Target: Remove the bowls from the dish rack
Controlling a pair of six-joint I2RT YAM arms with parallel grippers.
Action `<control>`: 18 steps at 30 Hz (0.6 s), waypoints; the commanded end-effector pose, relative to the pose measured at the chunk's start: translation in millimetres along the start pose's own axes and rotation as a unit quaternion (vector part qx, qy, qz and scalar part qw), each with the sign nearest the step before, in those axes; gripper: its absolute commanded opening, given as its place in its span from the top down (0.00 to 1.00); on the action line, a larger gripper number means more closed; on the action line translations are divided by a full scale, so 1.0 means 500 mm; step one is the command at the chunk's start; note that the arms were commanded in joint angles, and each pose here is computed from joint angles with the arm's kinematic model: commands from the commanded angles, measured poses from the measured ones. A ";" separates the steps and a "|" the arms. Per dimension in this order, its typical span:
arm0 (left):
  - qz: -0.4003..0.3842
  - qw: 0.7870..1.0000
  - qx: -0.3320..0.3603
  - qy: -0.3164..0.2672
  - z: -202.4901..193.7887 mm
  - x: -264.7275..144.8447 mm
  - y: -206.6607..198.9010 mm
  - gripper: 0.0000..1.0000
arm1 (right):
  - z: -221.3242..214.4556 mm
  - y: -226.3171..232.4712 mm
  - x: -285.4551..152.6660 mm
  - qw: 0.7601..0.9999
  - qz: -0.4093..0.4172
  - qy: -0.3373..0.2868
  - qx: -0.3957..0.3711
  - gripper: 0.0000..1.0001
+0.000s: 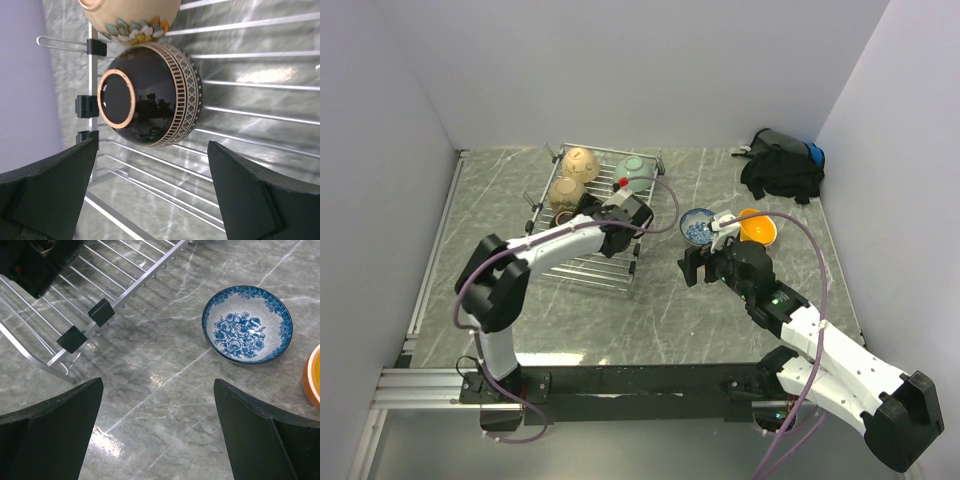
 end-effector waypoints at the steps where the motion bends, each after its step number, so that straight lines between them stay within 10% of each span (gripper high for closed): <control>1: 0.052 0.998 0.028 -0.011 0.033 -0.004 0.017 0.01 | 0.006 0.001 0.003 1.000 0.002 -0.020 0.003 0.00; 18: 0.064 0.994 0.075 0.037 0.019 0.062 -0.040 0.01 | 0.002 0.002 0.006 1.000 0.006 -0.019 0.004 0.00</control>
Point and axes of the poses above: each gripper's point midway between its finger pads, its own x axis out along the fingers, its own y axis along the line the jaws close on, z = x × y, the point moved 7 cm from there along -x, back along the fingers, and after that the axes turned 1 degree about x, right-handed, at the moved point
